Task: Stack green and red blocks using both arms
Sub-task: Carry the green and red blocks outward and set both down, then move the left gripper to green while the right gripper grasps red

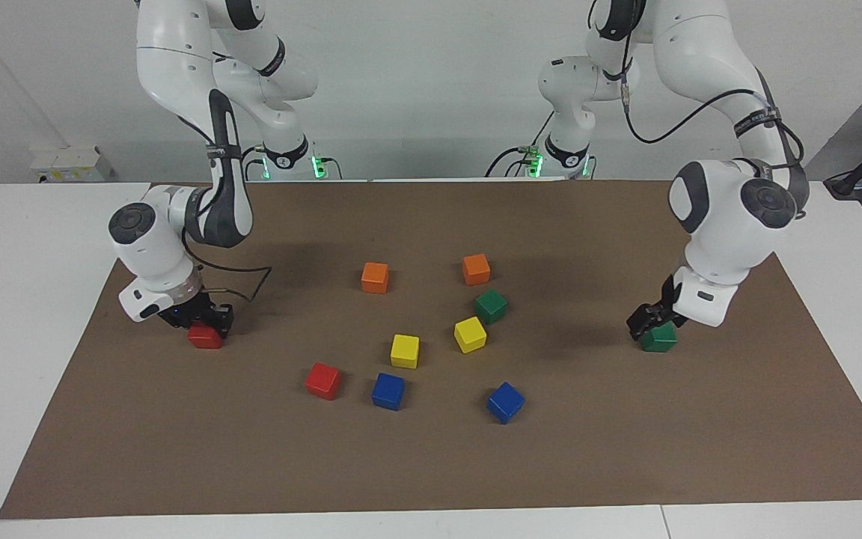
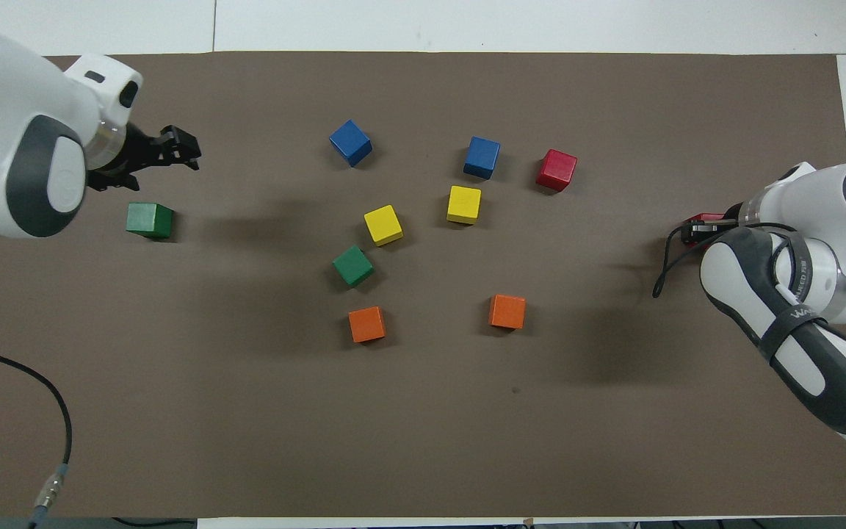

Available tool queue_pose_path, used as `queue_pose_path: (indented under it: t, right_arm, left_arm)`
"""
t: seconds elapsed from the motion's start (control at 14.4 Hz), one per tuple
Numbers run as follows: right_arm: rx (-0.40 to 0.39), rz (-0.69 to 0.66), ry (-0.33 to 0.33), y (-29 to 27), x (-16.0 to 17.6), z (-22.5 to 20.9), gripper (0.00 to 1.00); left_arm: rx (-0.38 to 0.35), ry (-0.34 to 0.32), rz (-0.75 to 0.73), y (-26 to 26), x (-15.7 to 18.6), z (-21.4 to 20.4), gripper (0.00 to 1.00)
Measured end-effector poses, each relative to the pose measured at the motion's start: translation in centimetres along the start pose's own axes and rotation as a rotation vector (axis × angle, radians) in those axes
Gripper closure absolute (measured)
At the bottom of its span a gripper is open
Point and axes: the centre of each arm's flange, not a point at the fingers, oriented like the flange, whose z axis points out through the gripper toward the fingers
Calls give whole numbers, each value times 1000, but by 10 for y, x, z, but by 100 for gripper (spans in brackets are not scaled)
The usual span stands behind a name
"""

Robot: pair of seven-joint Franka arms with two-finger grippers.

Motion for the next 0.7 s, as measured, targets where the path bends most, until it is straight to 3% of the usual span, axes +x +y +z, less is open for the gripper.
queue_pose_path:
  t: [0.14,0.21,0.35,0.42,0.49,0.7]
  right_arm:
    - [0,1,-1,0,0,1,45]
    - [0,2,-1,0,0,1,40]
    - [0,-2,1,-2,2,-1,23]
    - [-1,-6,-7,-3,3,-4,7]
    - [-8,-20,-27,-5,8,-15,0]
    - [-46,-72,-64,-14,33,-88,0]
  left_arm:
    - [-7,-2,-129,57,-41,22,0]
    - [-7,-4,-167,74,-61,39,0]
    - [-19,3,-205,92,-94,71,0]
    - [-20,3,-209,94,-104,81,0]
    - [-18,1,-209,94,-110,86,0]
    - [-22,6,-226,98,-125,83,0]
